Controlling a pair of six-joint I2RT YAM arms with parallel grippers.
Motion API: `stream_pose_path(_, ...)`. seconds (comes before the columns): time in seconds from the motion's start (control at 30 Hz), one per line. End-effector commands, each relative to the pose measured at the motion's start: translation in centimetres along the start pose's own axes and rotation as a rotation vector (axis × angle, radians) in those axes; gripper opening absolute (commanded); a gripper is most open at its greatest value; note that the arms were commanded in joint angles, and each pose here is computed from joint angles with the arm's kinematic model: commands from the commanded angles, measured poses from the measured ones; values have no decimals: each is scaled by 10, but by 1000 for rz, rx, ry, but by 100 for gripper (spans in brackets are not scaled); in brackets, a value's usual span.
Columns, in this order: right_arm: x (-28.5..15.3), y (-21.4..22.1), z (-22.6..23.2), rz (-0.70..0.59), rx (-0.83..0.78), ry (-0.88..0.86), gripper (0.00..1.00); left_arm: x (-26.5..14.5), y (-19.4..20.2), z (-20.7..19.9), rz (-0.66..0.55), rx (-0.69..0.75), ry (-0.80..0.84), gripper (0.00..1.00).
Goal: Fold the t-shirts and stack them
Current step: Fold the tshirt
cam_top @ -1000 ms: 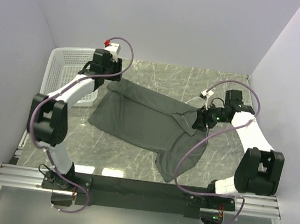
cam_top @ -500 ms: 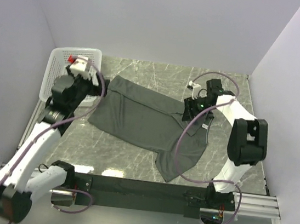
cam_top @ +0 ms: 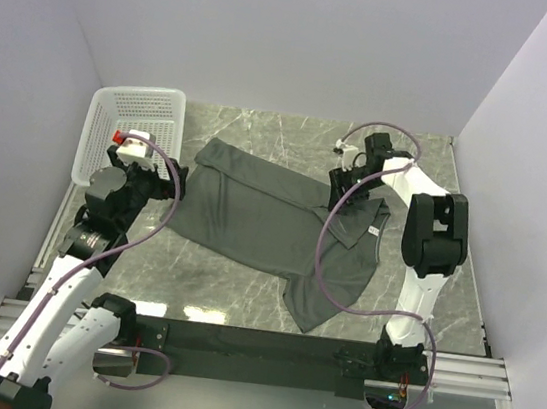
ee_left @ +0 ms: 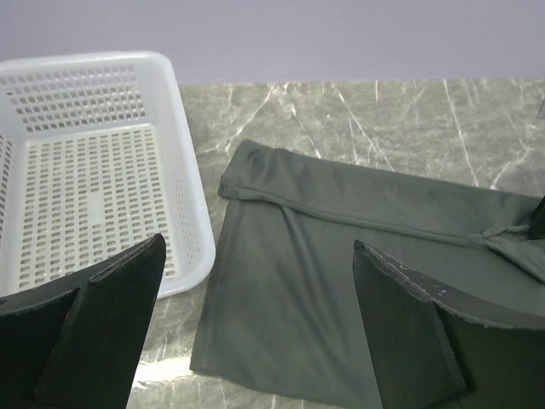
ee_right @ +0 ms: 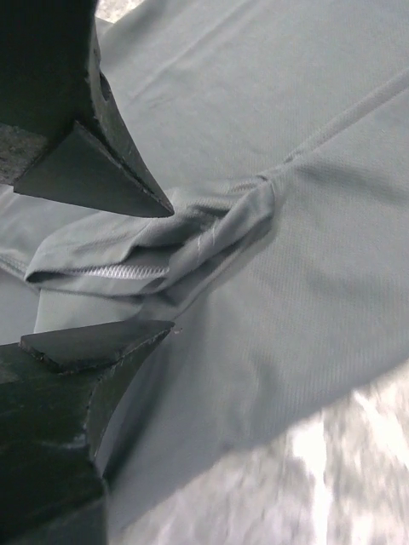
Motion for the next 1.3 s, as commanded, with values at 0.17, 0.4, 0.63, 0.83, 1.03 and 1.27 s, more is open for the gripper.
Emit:
stream_pose_path(0.17, 6, -4, 15, 36, -38, -39, 43, 1, -5, -2, -20, -13, 4, 96)
stream_pose_path(0.4, -16, -9, 43, -12, -128, -57, 3, 1, -5, -3, -17, -17, 8, 96)
stream_pose_path(0.63, -24, 0, 82, -5, -229, -155, 2, 1, -5, -3, -17, -19, 12, 96)
stream_pose_path(0.83, -12, 20, 112, 88, -314, -279, 19, 1, -5, -3, -16, -19, 14, 95)
stream_pose_path(1.03, -17, 11, 111, 79, -329, -217, 48, 1, -4, -3, -15, -19, 13, 95)
stream_pose_path(1.27, -65, 5, 17, -97, 21, 201, 47, 0, -5, -4, -20, -21, 22, 96)
Point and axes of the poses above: each gripper's point midway between its finger pads, its own x axis out along the fingers, its own z axis along the line the jaws close on, y = z × x, the point moved 6 cm from there along -x, back along the fingers, and after that the axes turned 11 degrees about -x, right-handed, at the moved point
